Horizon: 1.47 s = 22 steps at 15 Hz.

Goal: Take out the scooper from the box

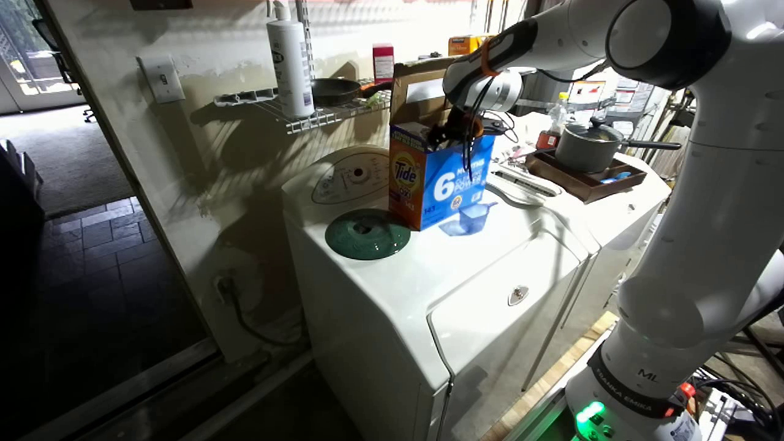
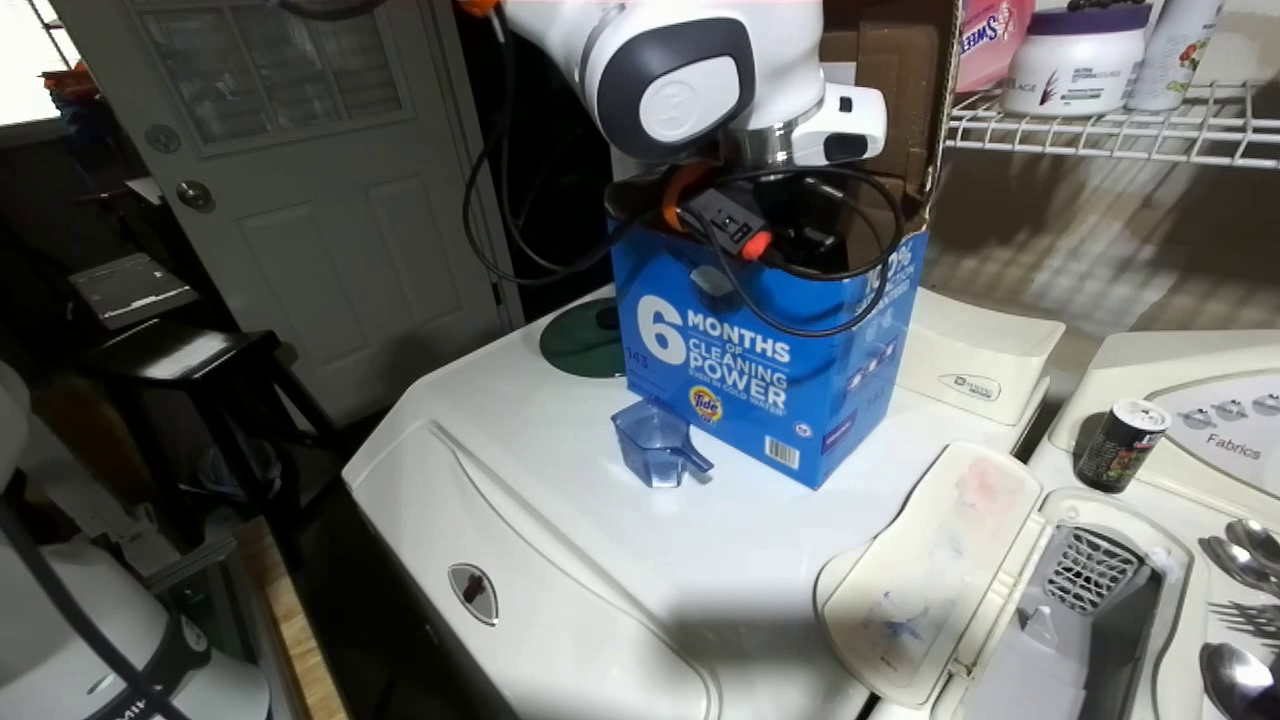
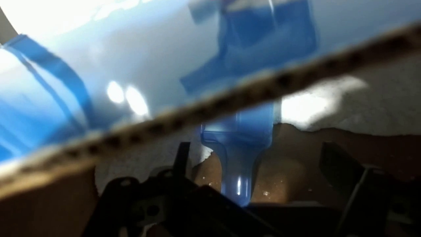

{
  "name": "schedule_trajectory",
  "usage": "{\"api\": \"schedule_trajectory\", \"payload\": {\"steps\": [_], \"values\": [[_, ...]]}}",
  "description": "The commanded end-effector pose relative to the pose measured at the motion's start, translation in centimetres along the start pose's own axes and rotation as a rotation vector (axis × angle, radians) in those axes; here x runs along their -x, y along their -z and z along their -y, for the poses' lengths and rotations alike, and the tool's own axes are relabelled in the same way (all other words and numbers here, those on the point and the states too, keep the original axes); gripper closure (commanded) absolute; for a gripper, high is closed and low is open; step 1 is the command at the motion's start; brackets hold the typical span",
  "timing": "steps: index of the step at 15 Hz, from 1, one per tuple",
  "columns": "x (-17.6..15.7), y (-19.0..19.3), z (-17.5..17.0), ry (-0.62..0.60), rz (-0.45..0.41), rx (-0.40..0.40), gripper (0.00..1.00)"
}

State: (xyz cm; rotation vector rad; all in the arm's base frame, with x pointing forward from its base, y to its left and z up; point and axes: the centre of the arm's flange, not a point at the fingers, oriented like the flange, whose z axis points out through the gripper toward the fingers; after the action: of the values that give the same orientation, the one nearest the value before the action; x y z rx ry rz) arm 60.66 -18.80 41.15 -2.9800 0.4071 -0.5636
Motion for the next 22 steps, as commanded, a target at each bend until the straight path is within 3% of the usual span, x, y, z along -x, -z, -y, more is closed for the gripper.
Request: {"api": "schedule_trajectory", "payload": {"steps": [1,10,11,12,17,19,20,22], "values": [[-1.0,-0.9,-0.4,0.006,-0.019,-0.028,0.00],[-0.6,-2.1,-0.8,-0.002,0.001,-0.032,0.02],[-0.6,-2.2,-0.8,-0.001,0.002,-0.033,0.10],[-0.6,-2.2,-0.8,0.000,0.003,-0.032,0.26],[-0.6,-2.3,-0.7,0.001,0.005,-0.032,0.62],[-0.6,-2.3,-0.7,0.002,0.005,-0.031,0.51],[-0.6,-2.3,-0.7,0.002,0.005,-0.031,0.39],[-0.6,-2.2,-0.6,0.002,0.004,-0.031,0.24]]}}
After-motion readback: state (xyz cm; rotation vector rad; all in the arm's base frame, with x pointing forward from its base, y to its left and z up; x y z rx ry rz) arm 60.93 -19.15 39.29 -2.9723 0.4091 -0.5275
